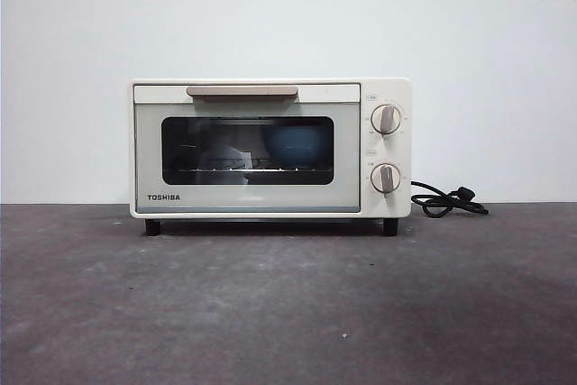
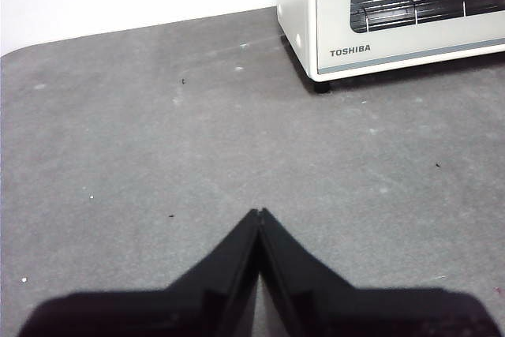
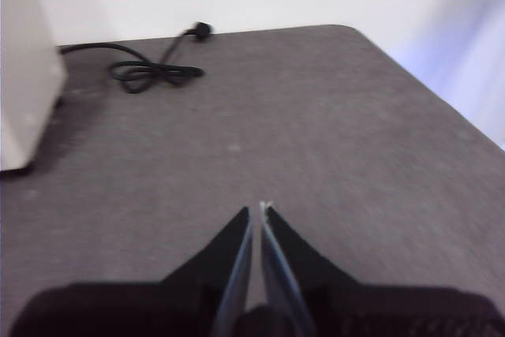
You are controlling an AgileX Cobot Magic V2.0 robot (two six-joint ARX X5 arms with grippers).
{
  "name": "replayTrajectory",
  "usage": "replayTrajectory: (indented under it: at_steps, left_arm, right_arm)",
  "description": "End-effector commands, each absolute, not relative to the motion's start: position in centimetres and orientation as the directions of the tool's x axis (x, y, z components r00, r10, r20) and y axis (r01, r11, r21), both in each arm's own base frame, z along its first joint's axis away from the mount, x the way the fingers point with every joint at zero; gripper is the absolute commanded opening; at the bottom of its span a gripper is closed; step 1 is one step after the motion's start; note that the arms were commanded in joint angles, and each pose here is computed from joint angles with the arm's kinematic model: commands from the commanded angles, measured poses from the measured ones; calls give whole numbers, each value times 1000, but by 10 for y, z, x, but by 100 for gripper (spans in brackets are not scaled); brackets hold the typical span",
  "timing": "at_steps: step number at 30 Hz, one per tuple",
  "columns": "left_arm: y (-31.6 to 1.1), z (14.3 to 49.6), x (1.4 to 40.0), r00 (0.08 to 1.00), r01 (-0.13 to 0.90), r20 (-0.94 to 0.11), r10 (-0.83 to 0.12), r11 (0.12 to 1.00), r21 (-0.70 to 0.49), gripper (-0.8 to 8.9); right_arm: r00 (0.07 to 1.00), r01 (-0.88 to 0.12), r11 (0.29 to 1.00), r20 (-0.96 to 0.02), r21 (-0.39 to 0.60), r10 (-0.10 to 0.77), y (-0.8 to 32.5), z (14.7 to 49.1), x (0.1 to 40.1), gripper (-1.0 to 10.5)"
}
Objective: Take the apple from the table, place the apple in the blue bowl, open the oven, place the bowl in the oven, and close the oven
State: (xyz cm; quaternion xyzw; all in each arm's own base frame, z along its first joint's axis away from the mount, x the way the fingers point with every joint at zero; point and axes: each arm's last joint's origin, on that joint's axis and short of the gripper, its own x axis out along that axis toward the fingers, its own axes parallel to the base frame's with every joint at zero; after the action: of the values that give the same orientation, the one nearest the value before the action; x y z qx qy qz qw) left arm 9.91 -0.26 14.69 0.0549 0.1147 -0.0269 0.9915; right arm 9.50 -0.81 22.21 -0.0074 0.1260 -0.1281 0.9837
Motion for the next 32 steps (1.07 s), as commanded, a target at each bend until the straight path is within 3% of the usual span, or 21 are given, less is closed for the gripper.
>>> replayTrajectory:
  at_steps: [1,5,14,32]
  left_arm:
    - [-2,144,99,971,66,-236,-43,993,94,-4]
    - [-2,144,99,971,66,-236,-43,993,94,-4]
    - [-2,144,99,971,66,-236,-43,993,94,-4]
    - [-2,144,99,971,66,-236,-43,993,94,-4]
  right_arm:
    - [929,284,958,-239,-38,-284,-11,197,95,29]
    - [928,292,956,-233,-28,-290,-12,174,93,30]
    - [981,64,997,-182,-34,-70,-6,150,96,29]
    - [982,66,996,-174,-57,-75,-6,150,96,29]
